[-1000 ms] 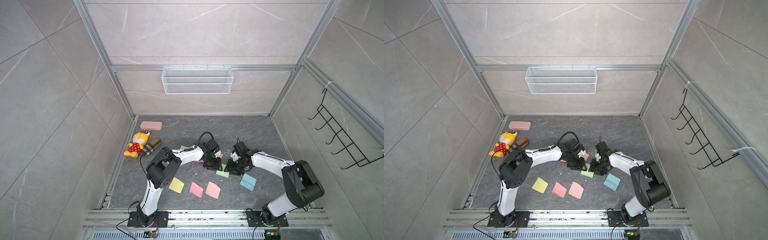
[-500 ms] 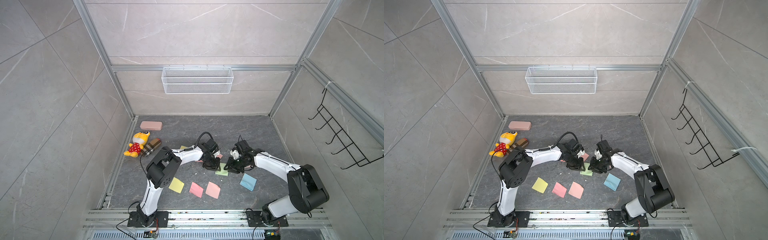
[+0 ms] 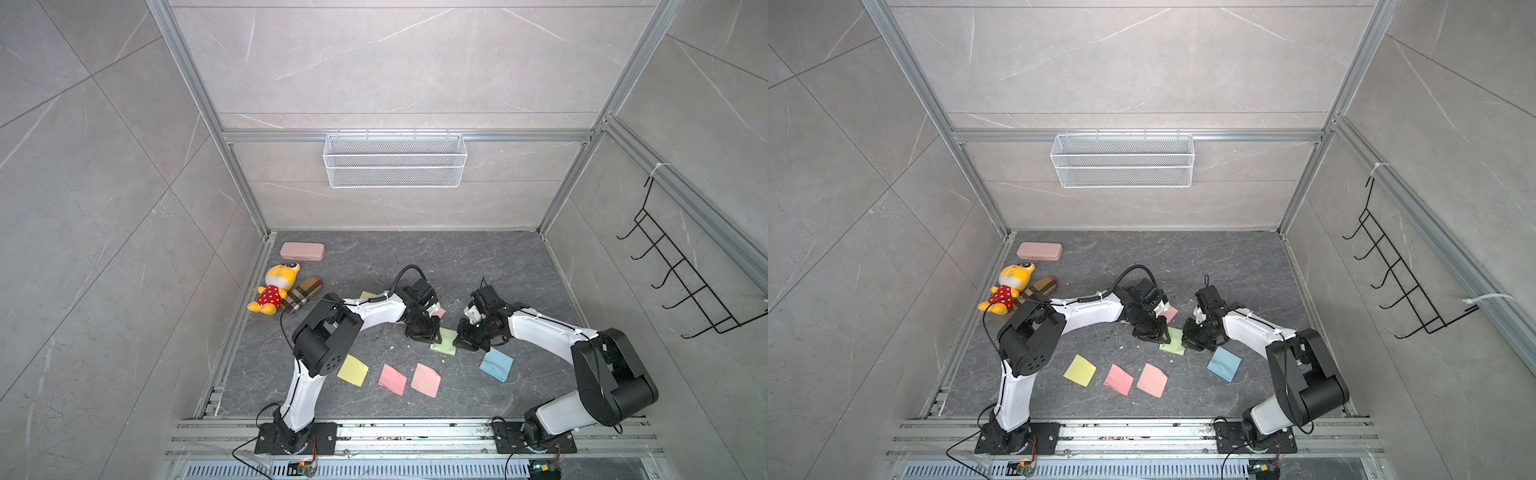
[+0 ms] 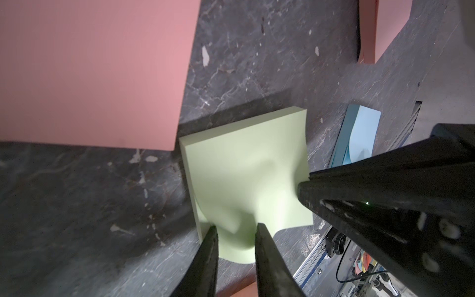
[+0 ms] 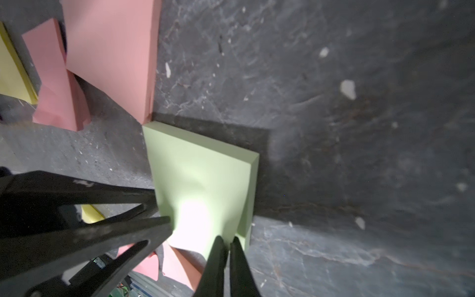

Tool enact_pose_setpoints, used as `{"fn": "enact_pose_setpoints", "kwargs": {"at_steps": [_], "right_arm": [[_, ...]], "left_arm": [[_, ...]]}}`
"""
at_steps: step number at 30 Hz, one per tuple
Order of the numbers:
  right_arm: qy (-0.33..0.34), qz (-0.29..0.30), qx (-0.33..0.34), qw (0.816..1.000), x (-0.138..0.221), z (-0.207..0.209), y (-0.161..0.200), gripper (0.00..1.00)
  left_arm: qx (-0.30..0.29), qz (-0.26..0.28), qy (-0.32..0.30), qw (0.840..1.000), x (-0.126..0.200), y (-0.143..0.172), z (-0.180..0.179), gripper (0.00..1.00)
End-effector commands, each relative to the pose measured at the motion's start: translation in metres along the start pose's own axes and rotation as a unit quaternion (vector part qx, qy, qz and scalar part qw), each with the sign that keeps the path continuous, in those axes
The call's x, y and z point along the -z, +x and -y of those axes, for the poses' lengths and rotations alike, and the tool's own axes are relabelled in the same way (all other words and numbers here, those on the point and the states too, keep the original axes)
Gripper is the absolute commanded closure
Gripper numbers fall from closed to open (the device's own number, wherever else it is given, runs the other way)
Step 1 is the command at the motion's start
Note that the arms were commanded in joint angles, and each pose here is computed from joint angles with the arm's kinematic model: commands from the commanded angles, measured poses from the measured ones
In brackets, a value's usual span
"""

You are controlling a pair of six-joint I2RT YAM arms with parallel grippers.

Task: Tear off pages from different memo pads
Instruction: Pick up the memo pad from the center of the board.

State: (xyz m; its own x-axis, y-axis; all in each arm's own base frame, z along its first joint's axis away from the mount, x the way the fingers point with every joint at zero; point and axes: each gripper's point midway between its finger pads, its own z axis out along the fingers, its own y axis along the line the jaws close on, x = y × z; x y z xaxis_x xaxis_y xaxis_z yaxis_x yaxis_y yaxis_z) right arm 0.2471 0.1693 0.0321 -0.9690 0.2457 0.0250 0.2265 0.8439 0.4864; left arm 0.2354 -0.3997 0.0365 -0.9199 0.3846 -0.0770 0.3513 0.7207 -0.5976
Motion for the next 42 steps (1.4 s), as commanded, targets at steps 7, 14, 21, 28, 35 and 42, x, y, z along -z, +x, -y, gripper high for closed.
{"fn": "enact_pose_setpoints", "kwargs": {"at_steps": [7,14,21,28,35,42], "right_arm": [[-0.112,0.012,0.019,0.994,0.026,-0.042,0.005,1.00],[-0.179,0.010,0.028,0.983,0.057,-0.078,0.009,1.00],[-0.220,0.001,0.054,0.974,0.090,-0.111,0.014,1.00],[-0.257,0.001,0.070,0.964,0.112,-0.141,0.015,1.00],[-0.260,0.005,0.074,0.963,0.116,-0.148,0.011,1.00],[-0.258,0.007,0.069,0.964,0.112,-0.146,0.009,1.00]], "left_arm": [[0.011,0.120,0.164,0.979,0.077,-0.019,0.027,0.55],[0.054,0.195,0.273,0.940,0.121,-0.041,0.014,0.38],[0.055,0.218,0.323,0.919,0.129,-0.049,0.020,0.30],[0.046,0.235,0.343,0.908,0.137,-0.053,0.027,0.27],[0.024,0.234,0.379,0.895,0.155,-0.051,0.044,0.45],[0.009,0.217,0.389,0.895,0.159,-0.043,0.051,0.60]]}}
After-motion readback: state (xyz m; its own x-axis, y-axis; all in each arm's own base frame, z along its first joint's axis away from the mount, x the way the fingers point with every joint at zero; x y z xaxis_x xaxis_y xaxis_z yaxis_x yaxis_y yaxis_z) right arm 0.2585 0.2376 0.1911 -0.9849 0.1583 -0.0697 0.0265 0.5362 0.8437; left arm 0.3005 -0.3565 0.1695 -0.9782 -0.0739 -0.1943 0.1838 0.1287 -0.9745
